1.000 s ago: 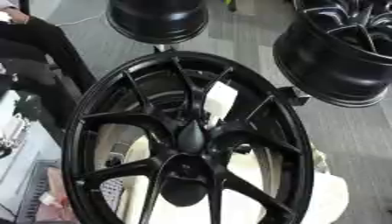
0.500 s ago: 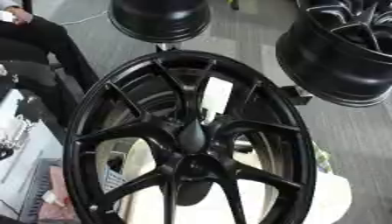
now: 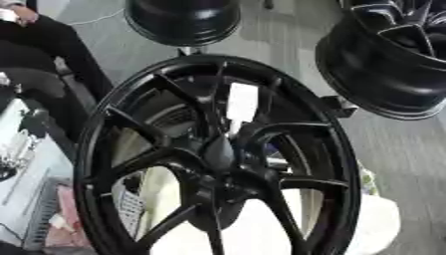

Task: Pull the pin out of the wheel hub.

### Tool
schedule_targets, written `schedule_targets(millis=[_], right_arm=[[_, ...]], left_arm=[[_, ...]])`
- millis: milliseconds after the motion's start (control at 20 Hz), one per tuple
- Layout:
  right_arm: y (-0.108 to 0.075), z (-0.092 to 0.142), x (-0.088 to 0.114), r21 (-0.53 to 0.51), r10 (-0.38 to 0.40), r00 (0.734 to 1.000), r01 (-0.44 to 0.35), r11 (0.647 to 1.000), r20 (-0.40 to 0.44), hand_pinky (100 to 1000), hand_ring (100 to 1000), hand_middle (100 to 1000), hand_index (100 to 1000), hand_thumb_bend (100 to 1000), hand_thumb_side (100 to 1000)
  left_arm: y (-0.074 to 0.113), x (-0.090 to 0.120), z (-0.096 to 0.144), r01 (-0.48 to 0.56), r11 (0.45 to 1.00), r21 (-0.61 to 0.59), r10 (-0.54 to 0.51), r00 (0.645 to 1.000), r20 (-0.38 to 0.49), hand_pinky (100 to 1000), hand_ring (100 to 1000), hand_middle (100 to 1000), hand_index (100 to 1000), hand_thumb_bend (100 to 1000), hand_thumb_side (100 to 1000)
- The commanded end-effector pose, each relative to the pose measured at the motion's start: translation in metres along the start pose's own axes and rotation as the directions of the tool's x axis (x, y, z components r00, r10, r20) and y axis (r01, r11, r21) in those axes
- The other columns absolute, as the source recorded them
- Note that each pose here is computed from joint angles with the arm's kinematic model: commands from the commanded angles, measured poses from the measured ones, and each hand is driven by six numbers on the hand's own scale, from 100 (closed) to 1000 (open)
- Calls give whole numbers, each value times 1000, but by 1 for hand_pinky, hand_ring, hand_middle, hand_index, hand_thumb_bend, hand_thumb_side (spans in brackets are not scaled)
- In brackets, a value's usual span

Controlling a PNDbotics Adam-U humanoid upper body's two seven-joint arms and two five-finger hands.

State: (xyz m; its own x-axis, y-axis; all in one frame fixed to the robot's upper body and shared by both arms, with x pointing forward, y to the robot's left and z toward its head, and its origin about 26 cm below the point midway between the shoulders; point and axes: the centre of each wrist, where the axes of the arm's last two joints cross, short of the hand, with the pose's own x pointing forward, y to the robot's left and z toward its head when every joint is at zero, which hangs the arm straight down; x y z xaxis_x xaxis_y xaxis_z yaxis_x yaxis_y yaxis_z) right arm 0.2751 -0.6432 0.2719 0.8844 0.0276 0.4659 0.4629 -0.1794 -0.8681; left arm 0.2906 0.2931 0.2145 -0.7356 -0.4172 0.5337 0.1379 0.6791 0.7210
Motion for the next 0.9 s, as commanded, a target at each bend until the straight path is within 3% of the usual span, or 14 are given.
schedule_targets(millis=[50,250,400,550,750,900], right_arm=[[-32,-12,3,-196,-18,994,-3,981,-107,852,843,853,913,239,312],[-35,-2,13,-227,-71,995,53,972,-70,850,832,845,911,232,293],[-42,9,24,-260,-114,993,108,959,-8,844,811,822,897,271,199],[-47,21,31,-287,-144,985,166,943,94,840,782,789,876,203,185],[-52,40,39,-266,-207,951,266,927,231,825,741,751,842,116,171],[-51,57,45,-221,-257,909,338,915,327,823,731,737,830,114,138]], left_arm=[[5,5,-3,15,1000,2,-15,1000,15,927,801,643,820,100,445],[4,4,-3,13,1000,2,-13,1000,15,928,801,643,820,100,444],[4,4,-3,13,1000,2,-13,1000,16,928,801,643,819,100,444],[4,5,-3,12,1000,2,-12,1000,19,929,801,643,819,100,445],[5,5,-4,14,1000,2,-14,999,29,928,801,644,818,100,445],[6,6,-6,18,1000,3,-18,999,42,927,803,644,818,100,447]])
